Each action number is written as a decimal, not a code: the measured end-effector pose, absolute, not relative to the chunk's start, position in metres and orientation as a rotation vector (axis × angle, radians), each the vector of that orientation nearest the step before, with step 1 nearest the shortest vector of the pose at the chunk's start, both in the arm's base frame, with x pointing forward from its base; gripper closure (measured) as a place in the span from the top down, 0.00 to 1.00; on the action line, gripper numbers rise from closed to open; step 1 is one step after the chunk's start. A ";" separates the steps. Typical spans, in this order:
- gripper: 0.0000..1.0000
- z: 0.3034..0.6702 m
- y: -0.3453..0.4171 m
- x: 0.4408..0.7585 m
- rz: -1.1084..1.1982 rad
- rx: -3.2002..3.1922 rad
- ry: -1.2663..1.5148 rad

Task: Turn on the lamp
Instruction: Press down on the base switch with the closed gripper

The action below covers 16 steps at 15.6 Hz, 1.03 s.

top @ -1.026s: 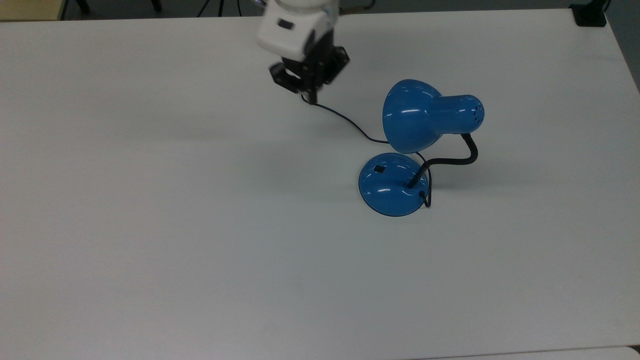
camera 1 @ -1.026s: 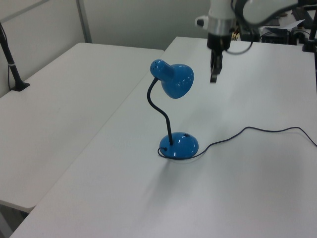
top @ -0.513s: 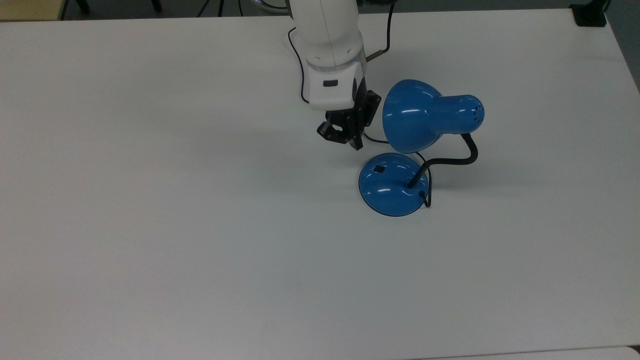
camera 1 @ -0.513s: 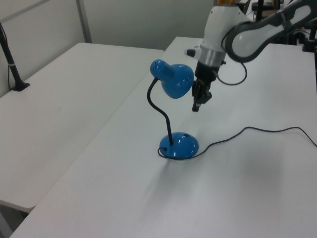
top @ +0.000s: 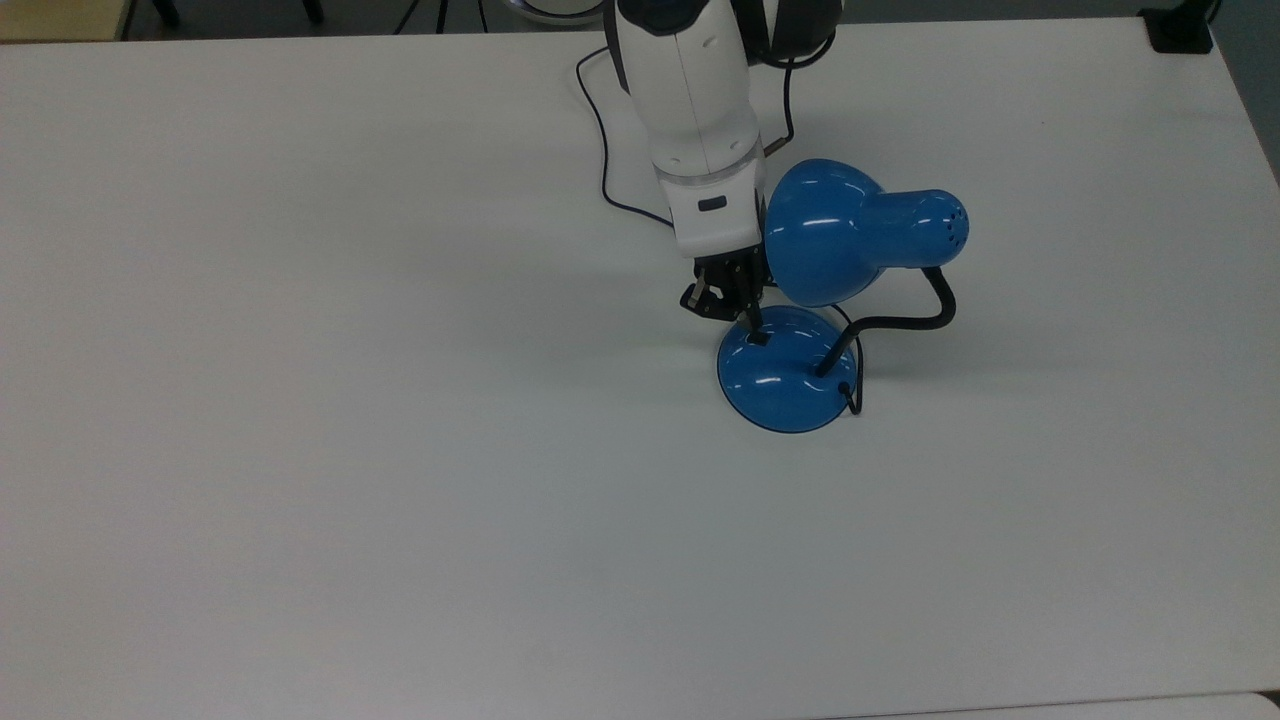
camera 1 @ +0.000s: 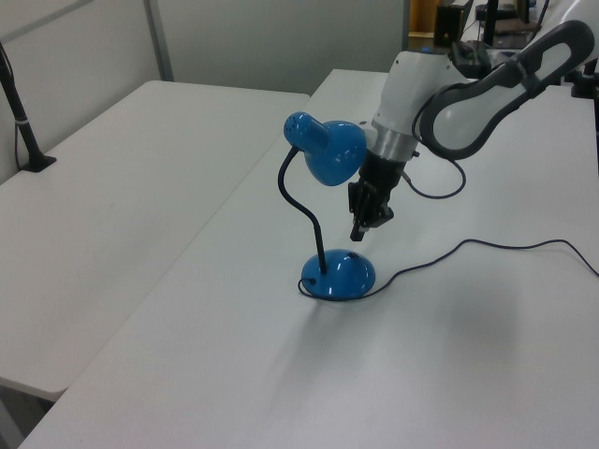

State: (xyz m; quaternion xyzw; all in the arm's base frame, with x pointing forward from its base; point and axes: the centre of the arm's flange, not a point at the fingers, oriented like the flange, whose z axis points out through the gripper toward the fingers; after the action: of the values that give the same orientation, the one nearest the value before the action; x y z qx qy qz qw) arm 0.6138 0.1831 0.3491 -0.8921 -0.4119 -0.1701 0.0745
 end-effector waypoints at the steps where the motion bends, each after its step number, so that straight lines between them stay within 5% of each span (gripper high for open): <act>1: 0.01 0.345 0.185 0.614 -0.509 -2.673 -1.238; 16: 0.01 0.331 0.197 0.617 -0.571 -2.658 -1.241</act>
State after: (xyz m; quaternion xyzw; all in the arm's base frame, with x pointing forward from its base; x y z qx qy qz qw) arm 0.6166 0.1971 0.3311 -0.8868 -0.4142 -0.1904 0.0767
